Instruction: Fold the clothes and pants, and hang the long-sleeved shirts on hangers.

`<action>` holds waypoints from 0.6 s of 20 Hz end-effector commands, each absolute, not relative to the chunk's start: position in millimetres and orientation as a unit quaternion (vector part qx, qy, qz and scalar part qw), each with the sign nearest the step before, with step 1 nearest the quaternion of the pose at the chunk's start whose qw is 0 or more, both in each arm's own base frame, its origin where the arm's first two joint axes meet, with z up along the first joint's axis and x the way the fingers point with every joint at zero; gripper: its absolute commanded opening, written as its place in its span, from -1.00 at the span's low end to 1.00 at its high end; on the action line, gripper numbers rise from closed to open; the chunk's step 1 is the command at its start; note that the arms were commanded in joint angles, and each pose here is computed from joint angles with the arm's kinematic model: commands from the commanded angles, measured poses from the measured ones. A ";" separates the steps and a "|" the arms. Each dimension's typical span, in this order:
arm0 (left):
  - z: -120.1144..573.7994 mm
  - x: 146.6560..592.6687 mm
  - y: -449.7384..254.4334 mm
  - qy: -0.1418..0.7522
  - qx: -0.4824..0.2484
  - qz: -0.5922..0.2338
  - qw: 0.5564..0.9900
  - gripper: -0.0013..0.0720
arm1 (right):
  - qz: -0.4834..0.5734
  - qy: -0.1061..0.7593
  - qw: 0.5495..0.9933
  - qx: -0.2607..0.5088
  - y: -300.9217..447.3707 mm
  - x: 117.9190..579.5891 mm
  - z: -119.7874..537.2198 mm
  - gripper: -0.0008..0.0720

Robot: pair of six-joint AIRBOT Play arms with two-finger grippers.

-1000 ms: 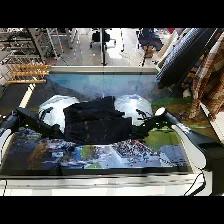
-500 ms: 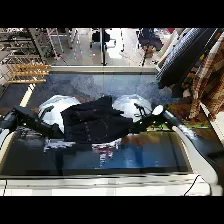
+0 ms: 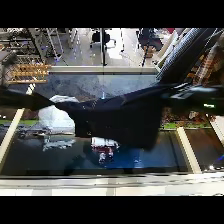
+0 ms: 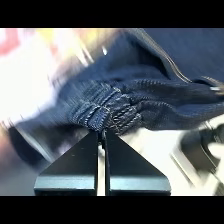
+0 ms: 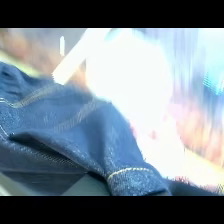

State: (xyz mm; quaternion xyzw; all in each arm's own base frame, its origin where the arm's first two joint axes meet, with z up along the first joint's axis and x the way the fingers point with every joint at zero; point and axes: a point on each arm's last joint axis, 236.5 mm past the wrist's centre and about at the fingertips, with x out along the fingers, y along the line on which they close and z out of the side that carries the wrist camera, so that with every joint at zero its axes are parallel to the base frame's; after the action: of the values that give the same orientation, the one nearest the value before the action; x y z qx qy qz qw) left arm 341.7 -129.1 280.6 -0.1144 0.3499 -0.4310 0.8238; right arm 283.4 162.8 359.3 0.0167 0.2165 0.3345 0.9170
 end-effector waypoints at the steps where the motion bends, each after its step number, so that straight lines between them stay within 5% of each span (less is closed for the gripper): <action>1: 383.1 295.9 -138.2 0.207 -0.055 -0.416 0.884 -0.94 | 0.334 0.095 0.938 0.008 152.8 212.5 448.1 -0.90; 7: 407.9 269.9 -138.6 0.166 -0.036 -0.386 0.907 -0.93 | 0.338 0.103 0.935 0.013 157.1 229.5 448.7 -0.89; 12: 279.9 336.0 -130.4 0.326 -0.162 -0.383 0.849 -0.93 | 0.329 0.322 0.887 0.043 173.3 354.3 303.0 -0.89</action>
State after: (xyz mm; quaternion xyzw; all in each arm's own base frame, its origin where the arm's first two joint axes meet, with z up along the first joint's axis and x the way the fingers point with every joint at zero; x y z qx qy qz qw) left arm 309.9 -131.9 344.7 -0.1007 0.2517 -0.3897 0.8801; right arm 298.3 166.0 383.5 0.0270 0.2112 0.3351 0.9178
